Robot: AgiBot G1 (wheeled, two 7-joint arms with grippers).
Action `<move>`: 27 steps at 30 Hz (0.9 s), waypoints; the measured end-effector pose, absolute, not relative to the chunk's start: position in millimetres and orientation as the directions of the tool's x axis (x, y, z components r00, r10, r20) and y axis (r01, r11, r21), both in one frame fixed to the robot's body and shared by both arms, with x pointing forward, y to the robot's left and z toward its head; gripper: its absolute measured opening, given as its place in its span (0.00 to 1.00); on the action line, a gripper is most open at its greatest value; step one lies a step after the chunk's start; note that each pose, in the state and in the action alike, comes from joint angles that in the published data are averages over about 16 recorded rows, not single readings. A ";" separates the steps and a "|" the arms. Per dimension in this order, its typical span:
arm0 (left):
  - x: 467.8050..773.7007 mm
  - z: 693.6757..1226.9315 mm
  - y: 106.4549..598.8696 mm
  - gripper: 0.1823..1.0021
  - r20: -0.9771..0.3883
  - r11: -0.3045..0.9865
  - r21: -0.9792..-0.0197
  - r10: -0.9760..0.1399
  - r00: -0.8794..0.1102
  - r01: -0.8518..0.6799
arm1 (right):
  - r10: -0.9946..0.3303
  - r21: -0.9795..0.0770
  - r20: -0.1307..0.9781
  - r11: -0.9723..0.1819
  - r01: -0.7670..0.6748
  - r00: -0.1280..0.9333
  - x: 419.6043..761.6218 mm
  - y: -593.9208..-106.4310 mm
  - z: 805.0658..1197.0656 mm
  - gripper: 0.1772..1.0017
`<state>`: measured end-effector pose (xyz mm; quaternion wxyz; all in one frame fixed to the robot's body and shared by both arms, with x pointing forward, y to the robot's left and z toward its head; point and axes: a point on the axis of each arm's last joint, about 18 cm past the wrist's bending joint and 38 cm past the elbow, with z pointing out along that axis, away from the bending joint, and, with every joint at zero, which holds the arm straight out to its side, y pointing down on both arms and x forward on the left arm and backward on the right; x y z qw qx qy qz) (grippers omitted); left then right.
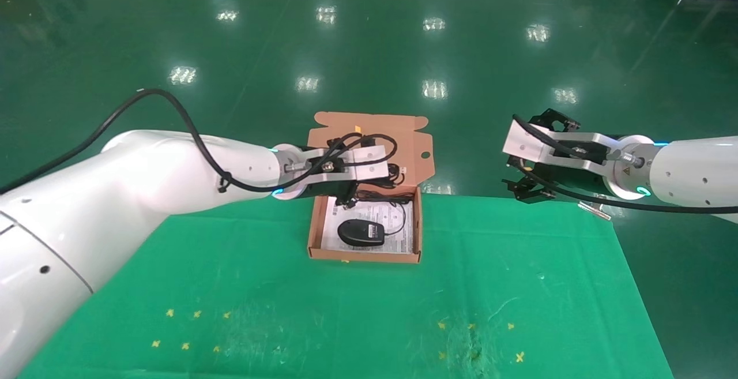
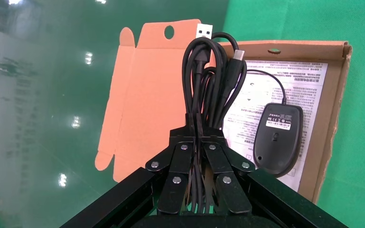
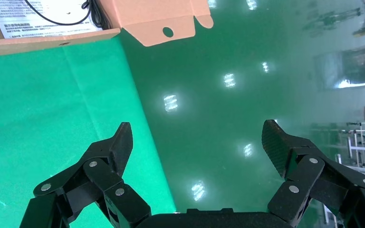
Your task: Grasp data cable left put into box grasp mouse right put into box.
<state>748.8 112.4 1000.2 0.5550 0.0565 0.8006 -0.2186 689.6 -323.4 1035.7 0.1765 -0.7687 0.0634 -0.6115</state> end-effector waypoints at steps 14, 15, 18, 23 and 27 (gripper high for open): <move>744.2 1026.0 131.5 0.13 -0.921 0.894 -0.301 -0.183 -0.343 0.332 | -0.288 -0.321 0.934 -0.937 0.139 0.212 686.5 -319.5 1052.1 1.00; 743.1 1031.7 135.5 0.14 -0.923 0.893 -0.304 -0.189 -0.336 0.332 | -0.279 -0.311 0.938 -0.940 0.143 0.206 685.7 -318.5 1055.8 1.00; 738.9 1049.8 148.2 0.20 -0.927 0.891 -0.314 -0.211 -0.311 0.330 | -0.245 -0.274 0.952 -0.949 0.156 0.183 682.5 -314.8 1068.6 1.00; 729.0 1081.5 171.7 0.32 -0.926 0.880 -0.344 -0.261 -0.271 0.327 | -0.175 -0.199 0.974 -0.964 0.175 0.145 674.9 -307.2 1091.9 1.00; 721.3 1092.9 187.4 0.43 -0.912 0.863 -0.387 -0.306 -0.273 0.326 | -0.141 -0.168 0.979 -0.968 0.185 0.149 669.4 -302.9 1098.9 1.00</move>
